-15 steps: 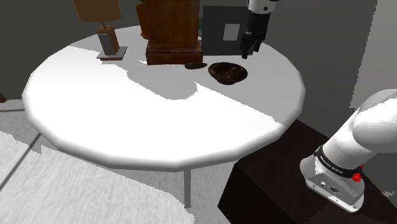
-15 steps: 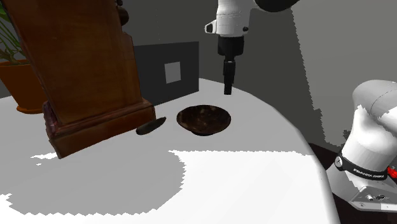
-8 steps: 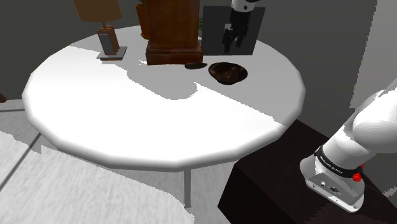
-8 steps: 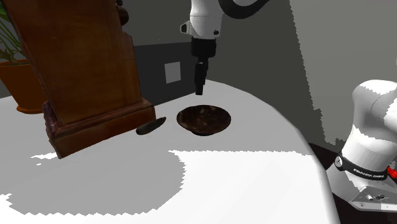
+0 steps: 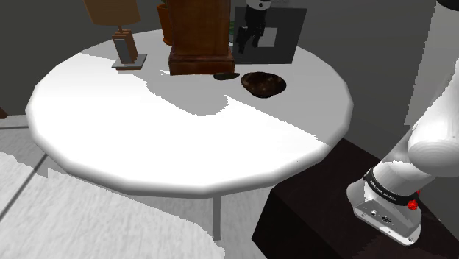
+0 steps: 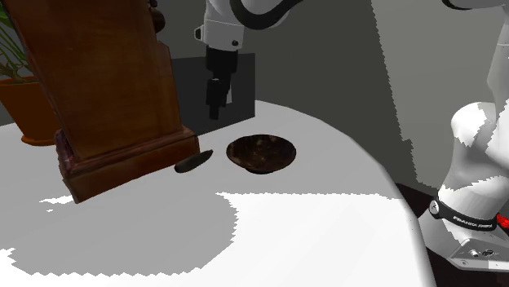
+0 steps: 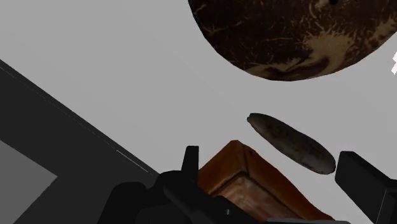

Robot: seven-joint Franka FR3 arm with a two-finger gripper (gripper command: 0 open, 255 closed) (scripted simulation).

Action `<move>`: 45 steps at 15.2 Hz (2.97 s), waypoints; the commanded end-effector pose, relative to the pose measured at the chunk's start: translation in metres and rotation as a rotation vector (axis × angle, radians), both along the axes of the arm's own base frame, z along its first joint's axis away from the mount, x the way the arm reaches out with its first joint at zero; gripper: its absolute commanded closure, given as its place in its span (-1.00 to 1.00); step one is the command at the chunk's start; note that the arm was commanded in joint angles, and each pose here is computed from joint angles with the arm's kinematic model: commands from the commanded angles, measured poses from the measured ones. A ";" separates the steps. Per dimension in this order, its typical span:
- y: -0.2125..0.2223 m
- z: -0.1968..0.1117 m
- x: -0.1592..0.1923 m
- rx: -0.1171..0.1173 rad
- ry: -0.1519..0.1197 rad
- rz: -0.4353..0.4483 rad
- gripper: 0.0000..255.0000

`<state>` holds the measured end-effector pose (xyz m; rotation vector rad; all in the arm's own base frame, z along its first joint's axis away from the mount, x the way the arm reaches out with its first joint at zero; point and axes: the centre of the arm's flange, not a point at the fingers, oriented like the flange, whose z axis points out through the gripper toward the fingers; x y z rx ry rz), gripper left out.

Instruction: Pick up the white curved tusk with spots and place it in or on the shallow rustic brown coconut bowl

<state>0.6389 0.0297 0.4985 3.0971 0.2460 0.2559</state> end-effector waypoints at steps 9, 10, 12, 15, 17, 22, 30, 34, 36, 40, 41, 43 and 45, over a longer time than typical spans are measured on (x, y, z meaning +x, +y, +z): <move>0.003 -0.041 0.026 0.005 -0.022 0.009 -1.00; 0.003 -0.041 0.026 0.005 -0.022 0.009 -1.00; 0.003 -0.041 0.026 0.005 -0.022 0.009 -1.00; 0.003 -0.041 0.026 0.005 -0.022 0.009 -1.00; 0.003 -0.041 0.026 0.005 -0.021 0.009 1.00; 0.003 -0.041 0.026 0.005 -0.021 0.009 1.00; 0.026 -0.056 0.055 -0.022 0.009 0.383 -1.00; 0.068 -0.078 0.076 -0.059 0.051 0.882 -1.00; 0.091 -0.090 0.078 -0.077 0.072 1.127 -1.00; 0.092 -0.111 0.079 -0.077 0.072 1.127 -1.00; 0.092 -0.116 0.080 -0.077 0.072 1.127 -1.00; 0.093 -0.127 0.080 -0.077 0.072 1.127 -1.00; 0.093 -0.130 0.081 -0.077 0.072 1.127 -1.00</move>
